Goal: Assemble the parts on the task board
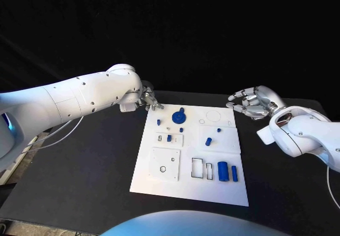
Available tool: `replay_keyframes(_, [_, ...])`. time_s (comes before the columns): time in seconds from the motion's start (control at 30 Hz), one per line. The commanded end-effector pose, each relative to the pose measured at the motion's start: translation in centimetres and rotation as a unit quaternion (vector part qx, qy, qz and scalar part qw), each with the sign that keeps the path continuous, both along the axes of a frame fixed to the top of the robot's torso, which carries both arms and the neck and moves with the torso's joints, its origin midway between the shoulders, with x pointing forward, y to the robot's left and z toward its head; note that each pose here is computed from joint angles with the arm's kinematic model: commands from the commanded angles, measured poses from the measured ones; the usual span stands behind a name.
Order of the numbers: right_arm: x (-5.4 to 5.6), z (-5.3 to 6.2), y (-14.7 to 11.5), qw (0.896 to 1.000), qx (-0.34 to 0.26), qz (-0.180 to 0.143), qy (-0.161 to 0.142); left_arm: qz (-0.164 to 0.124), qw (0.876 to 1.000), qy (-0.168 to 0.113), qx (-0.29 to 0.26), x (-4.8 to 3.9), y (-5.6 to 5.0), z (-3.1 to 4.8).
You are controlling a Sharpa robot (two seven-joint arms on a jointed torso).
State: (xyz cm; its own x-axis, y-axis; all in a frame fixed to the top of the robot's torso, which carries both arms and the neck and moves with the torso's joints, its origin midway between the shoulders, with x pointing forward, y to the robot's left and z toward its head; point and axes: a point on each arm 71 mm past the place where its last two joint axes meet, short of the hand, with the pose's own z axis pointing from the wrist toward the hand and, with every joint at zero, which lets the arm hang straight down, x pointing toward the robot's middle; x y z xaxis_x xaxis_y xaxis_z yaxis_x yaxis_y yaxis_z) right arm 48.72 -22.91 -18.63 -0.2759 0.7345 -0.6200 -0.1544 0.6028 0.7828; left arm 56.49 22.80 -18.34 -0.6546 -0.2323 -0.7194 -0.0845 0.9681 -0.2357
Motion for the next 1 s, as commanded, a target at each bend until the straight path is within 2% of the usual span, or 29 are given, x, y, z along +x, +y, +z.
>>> replay_keyframes(0.03, [-0.1,0.0,0.2,1.000,-0.003,0.009,-0.003,-0.017,0.999,0.036,-0.003,-0.30,-0.3,-0.50])
replay_keyframes(0.43, [0.0,0.0,0.3,1.000,-0.004,0.010,-0.003,-0.030,0.997,0.067,0.000,-0.74,-0.8,-1.46])
replay_keyframes(1.0, [0.0,-0.1,0.3,1.000,-0.004,0.010,-0.003,-0.037,0.996,0.082,0.004,-1.07,-1.0,-2.23])
